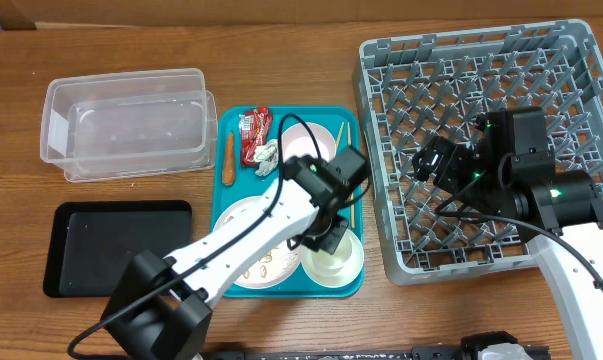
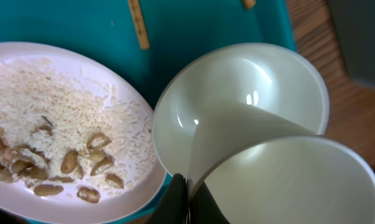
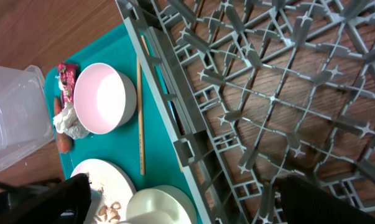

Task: Sort waste into correct bins and load items into the dishwasher
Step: 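Reach the left gripper to the white cup on the tray and grasp it, then lift the white cup with the left gripper and grasp it with the right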

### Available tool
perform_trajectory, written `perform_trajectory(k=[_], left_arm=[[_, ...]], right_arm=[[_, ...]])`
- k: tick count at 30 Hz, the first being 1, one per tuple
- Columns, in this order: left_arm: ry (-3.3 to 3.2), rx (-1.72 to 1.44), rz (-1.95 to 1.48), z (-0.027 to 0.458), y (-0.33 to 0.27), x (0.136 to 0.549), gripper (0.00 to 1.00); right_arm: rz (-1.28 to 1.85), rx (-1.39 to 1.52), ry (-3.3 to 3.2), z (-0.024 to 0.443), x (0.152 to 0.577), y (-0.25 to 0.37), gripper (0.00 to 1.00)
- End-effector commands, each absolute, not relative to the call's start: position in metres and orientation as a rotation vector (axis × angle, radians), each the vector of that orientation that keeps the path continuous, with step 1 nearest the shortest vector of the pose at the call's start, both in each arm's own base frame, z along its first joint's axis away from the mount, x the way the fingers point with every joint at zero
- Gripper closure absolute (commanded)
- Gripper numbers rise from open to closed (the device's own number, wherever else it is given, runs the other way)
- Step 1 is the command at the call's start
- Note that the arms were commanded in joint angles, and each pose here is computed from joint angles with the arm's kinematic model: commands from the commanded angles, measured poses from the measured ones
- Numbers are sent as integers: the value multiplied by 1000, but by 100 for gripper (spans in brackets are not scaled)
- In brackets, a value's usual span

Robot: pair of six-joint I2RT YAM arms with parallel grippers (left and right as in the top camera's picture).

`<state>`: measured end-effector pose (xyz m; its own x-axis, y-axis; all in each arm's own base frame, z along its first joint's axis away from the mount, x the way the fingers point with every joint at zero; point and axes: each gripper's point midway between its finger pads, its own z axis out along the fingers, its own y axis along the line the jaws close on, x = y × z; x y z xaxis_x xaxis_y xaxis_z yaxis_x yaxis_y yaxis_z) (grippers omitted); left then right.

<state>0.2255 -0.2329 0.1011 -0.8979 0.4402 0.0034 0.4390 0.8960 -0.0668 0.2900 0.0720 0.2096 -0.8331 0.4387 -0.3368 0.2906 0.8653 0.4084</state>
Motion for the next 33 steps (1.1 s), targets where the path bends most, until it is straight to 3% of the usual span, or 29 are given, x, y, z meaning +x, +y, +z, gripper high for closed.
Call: perform_trajectory(k=[1,6,11,18,24,33], left_arm=[[-3121,-628,240,142,-239,249,96],[-3127,-422,640,188,-231,280,96],[-2897,-308,1349,238,-229,306,96],[-2580,-295,1930,300,-206,315,96],[-2416,-335,2090,323,-212,306,96],[-2366,-357,2115,328,-217,301,96]], right_arm=[[496,524,2578,222,295,73,0],[498,509,2581,222,295,73,0],[795,-47,2549,241,284,124,9],[1314,-477,2258,297,256,181,14],[1463,-642,2017,338,254,201,19],[1473,-810,1902,353,241,232,19]])
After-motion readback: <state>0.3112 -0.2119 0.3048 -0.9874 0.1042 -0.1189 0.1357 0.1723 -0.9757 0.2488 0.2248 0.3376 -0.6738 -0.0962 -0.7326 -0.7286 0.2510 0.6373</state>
